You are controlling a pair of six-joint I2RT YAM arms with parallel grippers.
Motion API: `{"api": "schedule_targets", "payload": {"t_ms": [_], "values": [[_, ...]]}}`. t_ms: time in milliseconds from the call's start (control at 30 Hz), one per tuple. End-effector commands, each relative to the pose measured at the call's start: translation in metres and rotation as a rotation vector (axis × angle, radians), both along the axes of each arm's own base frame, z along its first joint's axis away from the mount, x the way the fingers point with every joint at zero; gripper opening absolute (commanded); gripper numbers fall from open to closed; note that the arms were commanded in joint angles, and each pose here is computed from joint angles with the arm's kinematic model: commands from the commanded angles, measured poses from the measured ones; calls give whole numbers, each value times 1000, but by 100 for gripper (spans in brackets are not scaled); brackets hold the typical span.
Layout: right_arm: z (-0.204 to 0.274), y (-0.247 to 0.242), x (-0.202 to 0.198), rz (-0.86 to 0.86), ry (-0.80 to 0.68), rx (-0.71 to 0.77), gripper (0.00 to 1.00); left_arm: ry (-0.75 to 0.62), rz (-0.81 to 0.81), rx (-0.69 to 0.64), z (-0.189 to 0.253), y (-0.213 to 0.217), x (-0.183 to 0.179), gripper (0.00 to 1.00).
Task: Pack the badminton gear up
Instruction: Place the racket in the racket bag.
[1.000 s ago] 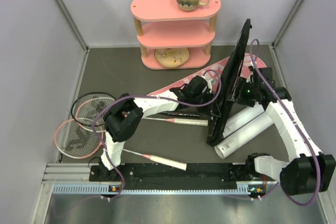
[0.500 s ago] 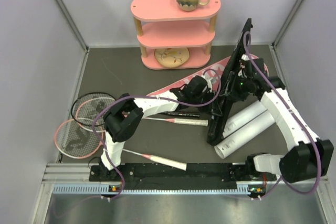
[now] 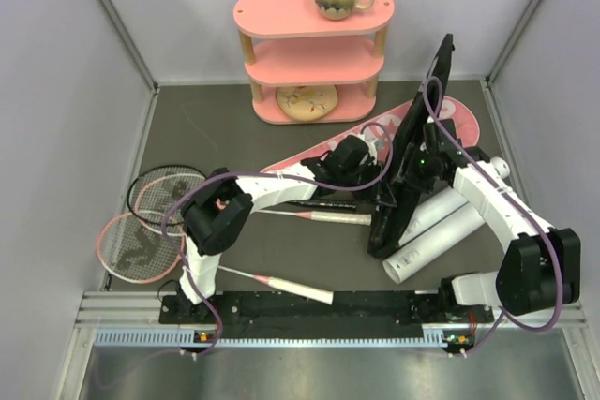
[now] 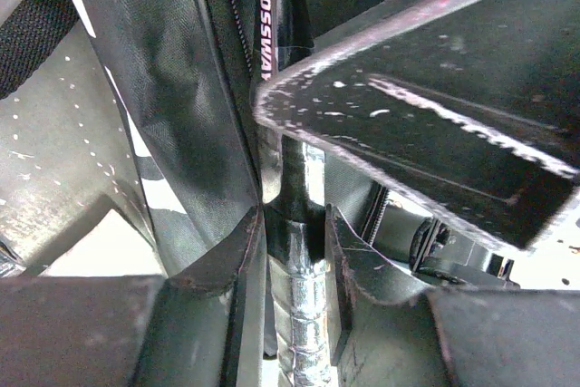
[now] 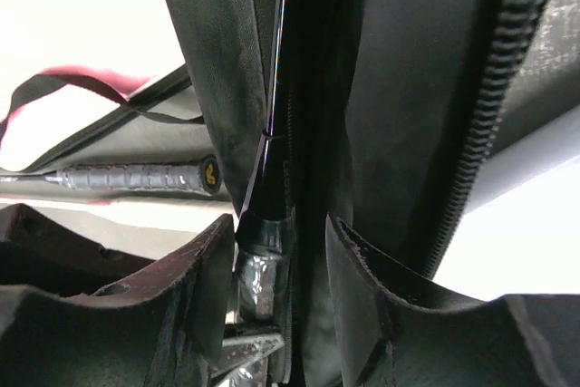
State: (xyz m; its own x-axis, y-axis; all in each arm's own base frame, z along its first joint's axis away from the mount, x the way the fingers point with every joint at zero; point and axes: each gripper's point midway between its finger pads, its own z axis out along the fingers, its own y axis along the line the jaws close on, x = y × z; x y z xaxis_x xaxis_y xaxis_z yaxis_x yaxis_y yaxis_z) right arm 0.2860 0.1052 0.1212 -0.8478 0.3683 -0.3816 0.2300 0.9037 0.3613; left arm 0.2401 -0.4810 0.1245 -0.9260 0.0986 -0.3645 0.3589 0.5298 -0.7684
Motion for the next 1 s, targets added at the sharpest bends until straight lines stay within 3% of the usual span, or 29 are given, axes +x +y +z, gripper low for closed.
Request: {"api": "schedule_targets", "payload": {"t_ms": [0, 100, 133, 167, 200, 300, 333, 467, 533, 700, 800, 967], "values": [[2, 17, 15, -42, -63, 103, 43, -132, -9, -178, 70, -12, 8, 0], [1, 22, 16, -70, -67, 146, 37, -133, -13, -184, 73, -11, 7, 0], [7, 21, 18, -75, -94, 145, 29, -135, -16, -187, 74, -11, 7, 0], [10, 19, 18, -86, -111, 146, 8, -137, -21, -192, 77, -11, 5, 0], [12, 17, 17, -90, -123, 138, 1, -138, -27, -194, 78, -10, 4, 0], [21, 11, 17, -88, -167, 115, 0, -136, -50, -208, 80, -1, -6, 25], [21, 11, 16, -81, -166, 116, 0, -157, -53, -237, 87, 1, -6, 41], [22, 16, 11, -49, -156, 144, 0, -195, -31, -248, 104, 28, -9, 56], [24, 18, 10, -37, -155, 168, 0, -210, 27, -211, 95, 45, 3, 57], [36, 19, 11, -26, -186, 198, 0, -203, 57, -108, 73, 52, 26, 49], [40, 20, 12, -28, -193, 210, 0, -145, 7, -51, 46, 36, 27, 59], [47, 21, 14, -24, -206, 222, 0, -104, -70, -117, 36, 11, 18, 62]]}}
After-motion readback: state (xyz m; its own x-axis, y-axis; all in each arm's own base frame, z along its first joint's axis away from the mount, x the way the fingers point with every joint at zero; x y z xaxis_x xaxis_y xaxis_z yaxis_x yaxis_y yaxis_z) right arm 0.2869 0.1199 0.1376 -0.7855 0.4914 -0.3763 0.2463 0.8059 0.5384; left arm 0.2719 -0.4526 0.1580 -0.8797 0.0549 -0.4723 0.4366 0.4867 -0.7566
